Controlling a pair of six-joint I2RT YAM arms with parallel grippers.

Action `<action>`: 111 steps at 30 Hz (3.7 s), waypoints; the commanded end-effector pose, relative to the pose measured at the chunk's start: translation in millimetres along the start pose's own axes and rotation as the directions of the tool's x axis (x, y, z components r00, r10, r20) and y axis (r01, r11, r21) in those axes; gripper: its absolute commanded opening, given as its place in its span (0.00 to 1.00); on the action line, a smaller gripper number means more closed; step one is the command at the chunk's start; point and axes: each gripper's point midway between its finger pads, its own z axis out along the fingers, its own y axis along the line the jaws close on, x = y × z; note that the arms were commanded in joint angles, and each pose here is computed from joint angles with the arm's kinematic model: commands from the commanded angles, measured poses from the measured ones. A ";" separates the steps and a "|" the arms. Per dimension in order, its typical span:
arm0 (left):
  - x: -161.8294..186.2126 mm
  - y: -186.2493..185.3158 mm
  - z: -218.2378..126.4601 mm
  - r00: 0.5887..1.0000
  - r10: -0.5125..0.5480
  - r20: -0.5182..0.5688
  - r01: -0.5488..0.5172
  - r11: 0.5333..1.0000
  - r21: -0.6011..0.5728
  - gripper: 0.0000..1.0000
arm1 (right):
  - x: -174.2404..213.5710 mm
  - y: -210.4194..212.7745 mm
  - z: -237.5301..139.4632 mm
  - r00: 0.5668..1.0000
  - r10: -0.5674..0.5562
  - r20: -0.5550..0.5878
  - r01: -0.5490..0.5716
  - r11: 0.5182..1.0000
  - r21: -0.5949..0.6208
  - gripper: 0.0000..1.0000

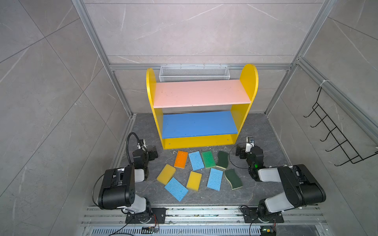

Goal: Place and organize the cleaning sponges onto the shelf

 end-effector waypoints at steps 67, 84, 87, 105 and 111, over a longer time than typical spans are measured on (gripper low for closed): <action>-59.5 2.8 -81.9 0.976 -0.187 -0.107 0.158 0.958 -0.238 0.99 | -78.6 54.6 -76.6 0.993 0.053 -0.109 -0.041 0.993 0.111 0.97; -27.0 -23.5 -131.5 0.937 -0.216 -0.274 0.137 0.950 -0.281 0.95 | -50.0 227.6 -188.4 0.969 -0.021 -0.245 -0.004 0.995 -0.101 0.98; -22.9 -24.7 -136.3 0.929 -0.237 -0.284 0.158 0.948 -0.275 0.93 | -38.2 245.6 -198.0 0.946 0.044 -0.322 -0.095 0.985 -0.146 0.99; -4.8 -36.5 -153.9 0.883 -0.262 -0.389 0.188 0.958 -0.219 0.94 | 29.0 321.6 -221.4 0.734 0.071 -0.676 -0.305 0.923 -0.235 0.99; -2.5 -41.5 -157.6 0.867 -0.270 -0.418 0.202 0.959 -0.201 1.00 | 41.1 334.1 -222.7 0.678 0.050 -0.734 -0.280 0.940 -0.193 0.99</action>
